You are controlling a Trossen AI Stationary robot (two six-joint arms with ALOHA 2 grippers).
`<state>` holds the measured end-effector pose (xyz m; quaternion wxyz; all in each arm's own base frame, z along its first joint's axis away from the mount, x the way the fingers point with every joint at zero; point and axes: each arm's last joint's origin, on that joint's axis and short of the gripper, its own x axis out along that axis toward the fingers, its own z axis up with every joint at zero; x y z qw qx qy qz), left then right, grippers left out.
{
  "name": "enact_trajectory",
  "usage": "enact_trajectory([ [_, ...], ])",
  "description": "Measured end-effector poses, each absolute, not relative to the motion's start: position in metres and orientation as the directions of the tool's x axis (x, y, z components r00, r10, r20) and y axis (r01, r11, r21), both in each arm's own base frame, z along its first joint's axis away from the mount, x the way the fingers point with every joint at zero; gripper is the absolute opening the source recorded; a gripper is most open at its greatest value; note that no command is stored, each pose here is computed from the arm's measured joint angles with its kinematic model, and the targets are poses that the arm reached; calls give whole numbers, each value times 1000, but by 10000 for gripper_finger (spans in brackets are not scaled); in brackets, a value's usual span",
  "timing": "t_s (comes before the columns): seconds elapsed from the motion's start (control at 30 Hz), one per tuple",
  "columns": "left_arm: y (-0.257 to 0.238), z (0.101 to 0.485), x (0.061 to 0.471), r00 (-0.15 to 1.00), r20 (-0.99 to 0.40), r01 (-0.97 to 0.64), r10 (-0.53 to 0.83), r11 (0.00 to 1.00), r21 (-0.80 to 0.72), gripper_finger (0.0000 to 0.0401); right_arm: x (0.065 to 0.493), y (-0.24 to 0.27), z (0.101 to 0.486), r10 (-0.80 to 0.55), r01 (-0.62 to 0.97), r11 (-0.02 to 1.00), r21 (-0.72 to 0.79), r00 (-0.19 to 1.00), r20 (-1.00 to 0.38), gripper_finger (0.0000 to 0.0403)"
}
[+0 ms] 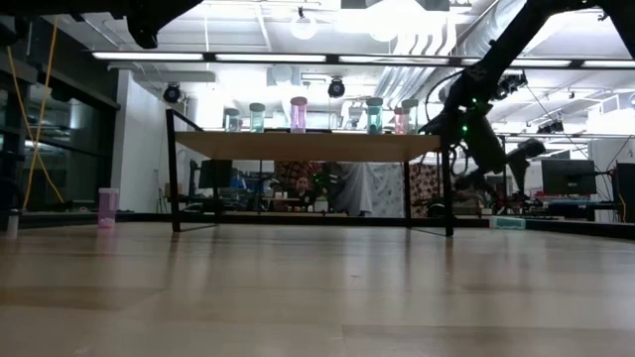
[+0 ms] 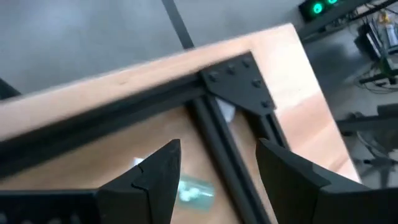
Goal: Pick and place medicine bottles onto shelf by color
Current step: Put the green pill bottle on the shelf
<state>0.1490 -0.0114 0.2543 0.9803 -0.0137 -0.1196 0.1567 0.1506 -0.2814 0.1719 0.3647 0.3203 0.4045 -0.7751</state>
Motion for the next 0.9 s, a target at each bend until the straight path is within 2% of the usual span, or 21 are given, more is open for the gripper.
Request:
enact_trajectory([
  [0.2, -11, 254, 149, 922, 230, -304, 311, 951, -65, 257, 154, -285, 156, -315, 784, -432, -445, -594, -740, 200],
  [0.47, -11, 254, 149, 922, 230, -306, 313, 950, -65, 257, 162, -293, 139, -278, 745, -413, -524, -650, -707, 200],
  [0.63, -11, 254, 149, 921, 229, -308, 314, 949, -65, 257, 166, -298, 133, -227, 782, -279, -557, -617, -753, 200],
  [0.9, -11, 254, 149, 921, 230, -307, 314, 949, -65, 257, 166, -289, 132, -149, 780, -160, -605, -625, -766, 200],
])
